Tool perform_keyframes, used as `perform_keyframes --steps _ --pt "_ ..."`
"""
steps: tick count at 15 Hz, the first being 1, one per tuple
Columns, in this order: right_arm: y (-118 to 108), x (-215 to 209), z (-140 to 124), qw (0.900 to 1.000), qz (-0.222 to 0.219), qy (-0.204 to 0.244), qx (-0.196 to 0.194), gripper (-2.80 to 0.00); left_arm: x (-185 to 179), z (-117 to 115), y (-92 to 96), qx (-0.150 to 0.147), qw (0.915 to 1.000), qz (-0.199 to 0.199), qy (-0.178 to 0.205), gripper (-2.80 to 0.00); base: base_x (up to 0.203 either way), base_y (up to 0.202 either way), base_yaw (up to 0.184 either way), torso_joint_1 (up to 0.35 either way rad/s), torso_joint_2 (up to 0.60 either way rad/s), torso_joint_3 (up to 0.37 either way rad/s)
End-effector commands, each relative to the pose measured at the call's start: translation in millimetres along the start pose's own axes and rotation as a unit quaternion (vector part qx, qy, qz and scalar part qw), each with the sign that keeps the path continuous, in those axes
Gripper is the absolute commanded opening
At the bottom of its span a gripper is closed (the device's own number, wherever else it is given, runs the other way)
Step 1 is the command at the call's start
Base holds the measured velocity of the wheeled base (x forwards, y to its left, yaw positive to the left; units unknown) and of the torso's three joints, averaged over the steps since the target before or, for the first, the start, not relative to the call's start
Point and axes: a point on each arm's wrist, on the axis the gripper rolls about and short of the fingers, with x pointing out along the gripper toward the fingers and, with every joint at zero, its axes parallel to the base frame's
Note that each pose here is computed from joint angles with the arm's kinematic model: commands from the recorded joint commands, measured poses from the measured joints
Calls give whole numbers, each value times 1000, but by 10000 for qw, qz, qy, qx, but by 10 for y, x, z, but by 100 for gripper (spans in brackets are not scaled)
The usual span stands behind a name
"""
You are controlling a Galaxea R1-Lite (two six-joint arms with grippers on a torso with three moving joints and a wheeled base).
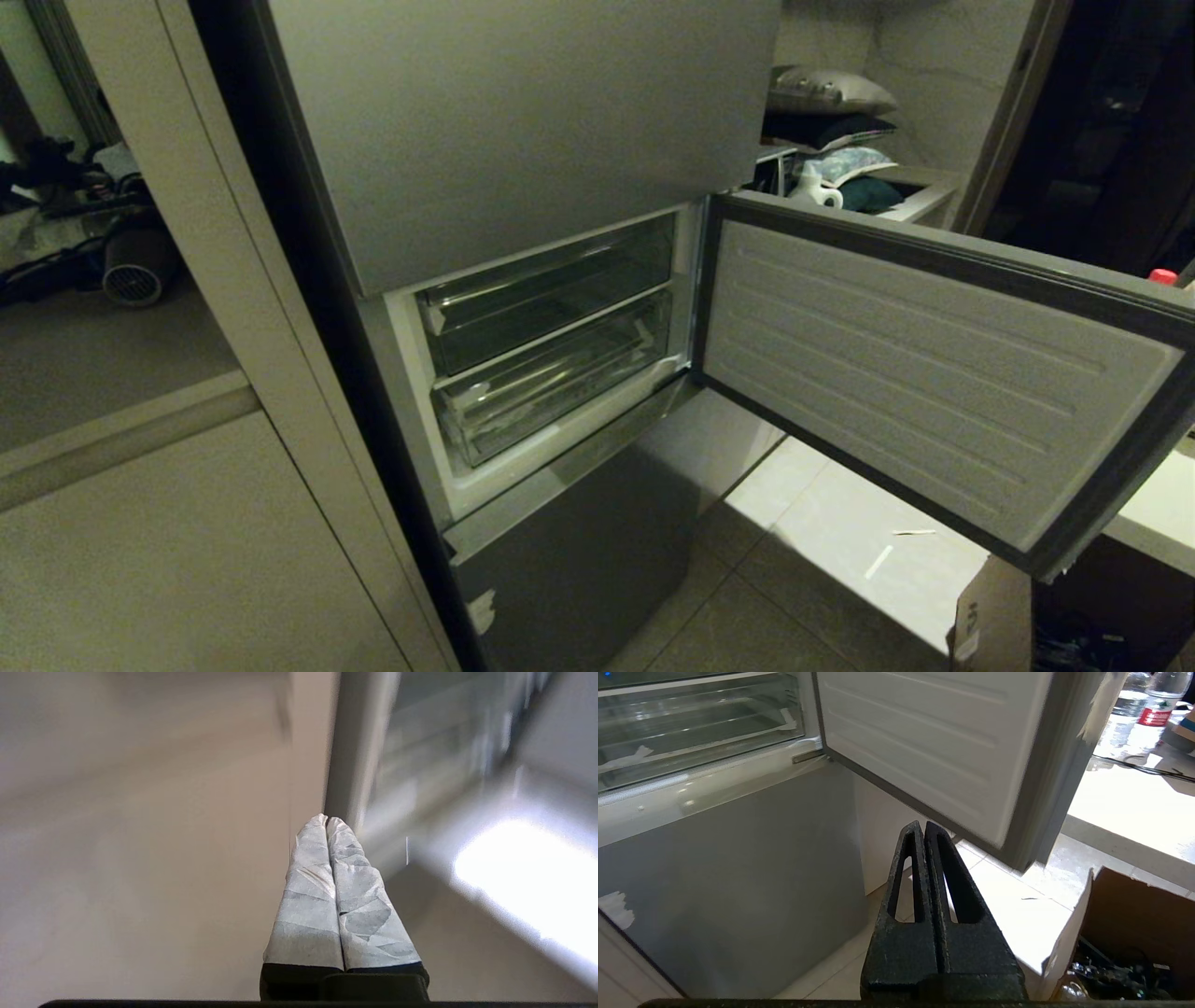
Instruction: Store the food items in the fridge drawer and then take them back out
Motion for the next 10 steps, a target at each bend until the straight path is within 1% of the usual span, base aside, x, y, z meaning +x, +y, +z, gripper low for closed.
perform_keyframes --steps 1,2,3,4,5,6,10 --pt "-1 17 -86 9999 1 146 -8 -280 -197 -521 6 241 9995 -169 104 -280 0 0 0 0 0 0" --pt "-1 17 -86 9999 1 146 -8 -280 -219 -662 5 308 9992 -230 144 -280 0 0 0 0 0 0" --pt "-1 17 -86 9999 1 146 -8 -280 -254 -767 4 355 9988 -325 58 -280 0 0 0 0 0 0" --pt "-1 17 -86 9999 1 146 -16 -280 -292 -847 2 393 9981 -474 -21 -280 0 0 0 0 0 0" --pt "-1 17 -86 9999 1 146 -16 -280 -307 -899 -1 445 9972 -597 -2 -280 0 0 0 0 0 0" --pt "-1 17 -86 9999 1 146 -9 -280 -304 -921 -3 610 9959 -664 52 -280 0 0 0 0 0 0" --pt "-1 17 -86 9999 1 146 -16 -280 -302 -922 -4 643 9956 -681 46 -280 0 0 0 0 0 0"
